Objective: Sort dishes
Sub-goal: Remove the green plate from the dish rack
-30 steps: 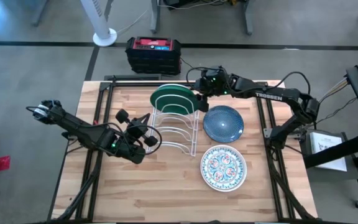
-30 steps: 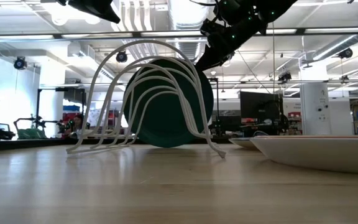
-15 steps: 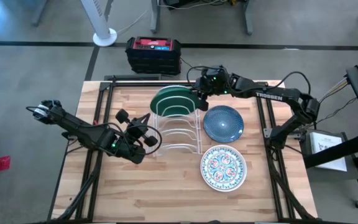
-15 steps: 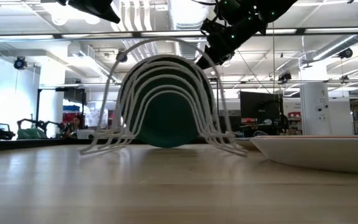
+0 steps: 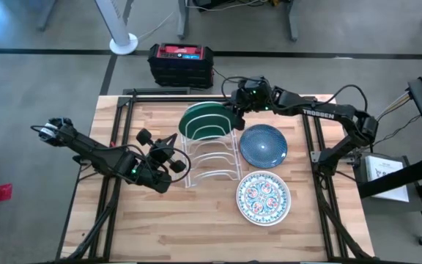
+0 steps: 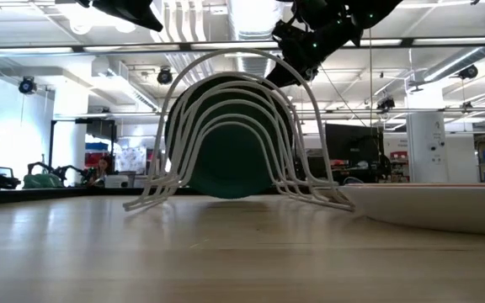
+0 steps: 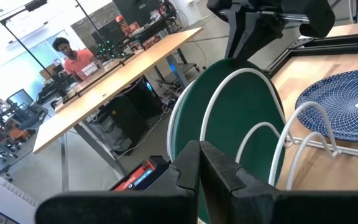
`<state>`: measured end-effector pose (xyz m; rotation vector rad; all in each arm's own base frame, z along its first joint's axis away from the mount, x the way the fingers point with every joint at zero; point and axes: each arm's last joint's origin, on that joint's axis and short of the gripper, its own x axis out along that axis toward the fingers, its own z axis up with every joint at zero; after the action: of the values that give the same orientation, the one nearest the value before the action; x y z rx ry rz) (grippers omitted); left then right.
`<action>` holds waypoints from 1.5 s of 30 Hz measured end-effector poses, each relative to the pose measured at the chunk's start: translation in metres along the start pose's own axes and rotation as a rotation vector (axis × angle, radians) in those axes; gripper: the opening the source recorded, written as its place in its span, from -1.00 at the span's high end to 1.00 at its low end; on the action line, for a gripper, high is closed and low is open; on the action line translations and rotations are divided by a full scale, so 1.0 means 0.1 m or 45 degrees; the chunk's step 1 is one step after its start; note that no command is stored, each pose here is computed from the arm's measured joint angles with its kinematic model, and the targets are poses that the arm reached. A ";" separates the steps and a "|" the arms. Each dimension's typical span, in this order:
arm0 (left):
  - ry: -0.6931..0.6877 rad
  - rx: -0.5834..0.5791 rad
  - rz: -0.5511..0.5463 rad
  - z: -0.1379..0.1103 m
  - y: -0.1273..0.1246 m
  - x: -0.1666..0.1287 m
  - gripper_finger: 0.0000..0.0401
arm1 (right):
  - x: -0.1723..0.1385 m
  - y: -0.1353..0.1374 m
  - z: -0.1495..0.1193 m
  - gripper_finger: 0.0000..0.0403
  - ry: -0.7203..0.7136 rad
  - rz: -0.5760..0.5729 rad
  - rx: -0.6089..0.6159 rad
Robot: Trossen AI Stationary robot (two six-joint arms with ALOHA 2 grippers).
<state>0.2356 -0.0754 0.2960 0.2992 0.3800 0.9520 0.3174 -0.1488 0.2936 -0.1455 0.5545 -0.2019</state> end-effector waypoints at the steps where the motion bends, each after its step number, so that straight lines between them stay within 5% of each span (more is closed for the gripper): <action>1: 0.000 0.000 0.000 0.00 0.00 0.00 1.00 | 0.00 0.00 0.00 0.85 -0.005 -0.002 0.003; 31: 0.003 0.008 -0.005 0.00 0.00 0.00 1.00 | -0.50 -0.01 0.31 0.92 -0.256 -0.072 0.035; 37: 0.170 0.077 -0.305 -0.08 -0.11 0.01 1.00 | -0.48 -0.01 0.30 0.97 -0.249 -0.068 0.035; 45: 0.206 0.194 -0.370 -0.19 -0.31 0.12 0.93 | -0.48 -0.01 0.31 1.00 -0.248 -0.070 0.022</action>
<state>0.2562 -0.0808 0.2646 0.2965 0.6288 0.6640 0.2932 -0.1364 0.3440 -0.1615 0.3553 -0.2428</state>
